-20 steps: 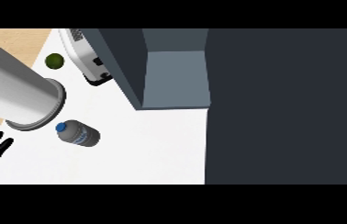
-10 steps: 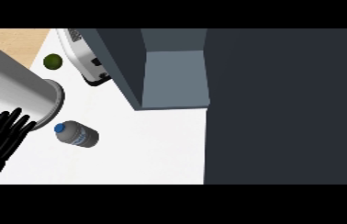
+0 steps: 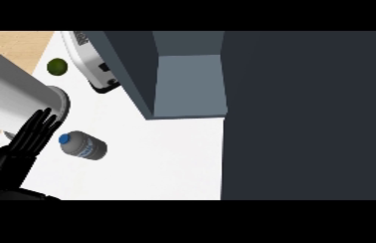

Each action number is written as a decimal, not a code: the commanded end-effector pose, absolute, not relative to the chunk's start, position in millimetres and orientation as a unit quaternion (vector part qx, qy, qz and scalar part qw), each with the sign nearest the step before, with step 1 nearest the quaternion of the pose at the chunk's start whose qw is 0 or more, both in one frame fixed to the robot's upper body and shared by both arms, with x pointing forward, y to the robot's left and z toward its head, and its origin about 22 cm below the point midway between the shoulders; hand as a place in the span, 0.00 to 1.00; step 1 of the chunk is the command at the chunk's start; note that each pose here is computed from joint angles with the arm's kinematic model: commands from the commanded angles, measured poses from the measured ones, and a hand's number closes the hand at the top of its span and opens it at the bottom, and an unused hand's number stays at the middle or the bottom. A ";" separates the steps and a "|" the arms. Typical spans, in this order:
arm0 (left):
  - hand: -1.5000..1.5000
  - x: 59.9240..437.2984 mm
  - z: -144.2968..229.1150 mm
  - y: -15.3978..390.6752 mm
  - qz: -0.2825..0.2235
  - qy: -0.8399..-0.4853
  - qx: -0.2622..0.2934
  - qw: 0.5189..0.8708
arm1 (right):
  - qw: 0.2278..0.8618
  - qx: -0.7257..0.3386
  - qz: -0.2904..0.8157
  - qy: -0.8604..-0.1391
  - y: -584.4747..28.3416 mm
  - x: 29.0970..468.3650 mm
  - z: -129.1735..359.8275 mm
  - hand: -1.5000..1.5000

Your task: Pick up the bottled water, place it into the cabinet and close the cabinet

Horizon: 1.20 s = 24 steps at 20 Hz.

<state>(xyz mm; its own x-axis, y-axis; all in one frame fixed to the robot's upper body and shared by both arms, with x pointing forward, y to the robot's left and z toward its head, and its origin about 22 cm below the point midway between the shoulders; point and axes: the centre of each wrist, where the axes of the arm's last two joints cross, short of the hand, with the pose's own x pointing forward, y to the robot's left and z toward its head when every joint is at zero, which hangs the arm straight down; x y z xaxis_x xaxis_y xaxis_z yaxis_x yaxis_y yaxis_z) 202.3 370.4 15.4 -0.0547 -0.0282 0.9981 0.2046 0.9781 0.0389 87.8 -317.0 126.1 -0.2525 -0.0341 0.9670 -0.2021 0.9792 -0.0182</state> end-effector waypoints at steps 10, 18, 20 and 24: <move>0.00 231.7 -56.3 370.3 -0.084 -0.685 -0.055 0.722 | 0.573 0.129 0.060 -0.807 -300.4 52.9 158.4 0.00; 0.00 237.8 -97.3 360.5 -0.066 -0.682 -0.040 0.727 | 0.572 0.139 0.062 -0.806 -312.6 55.3 158.6 0.00; 0.00 251.0 -93.5 362.6 -0.040 -0.695 -0.045 0.717 | 0.568 0.141 0.071 -0.808 -313.7 52.2 156.3 0.00; 0.00 235.6 -116.0 369.0 -0.022 -0.675 -0.098 0.731 | 0.571 0.136 0.053 -0.808 -314.5 51.9 151.0 0.00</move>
<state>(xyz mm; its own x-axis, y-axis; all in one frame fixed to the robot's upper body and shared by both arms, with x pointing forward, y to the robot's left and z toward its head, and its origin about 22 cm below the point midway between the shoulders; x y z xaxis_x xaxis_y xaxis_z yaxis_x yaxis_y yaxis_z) 237.7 369.1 -102.5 0.0610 0.0276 0.9978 0.1470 0.9885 -0.0364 63.3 -330.4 118.7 -0.2510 -0.0832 0.9644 -0.2359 0.9715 0.0224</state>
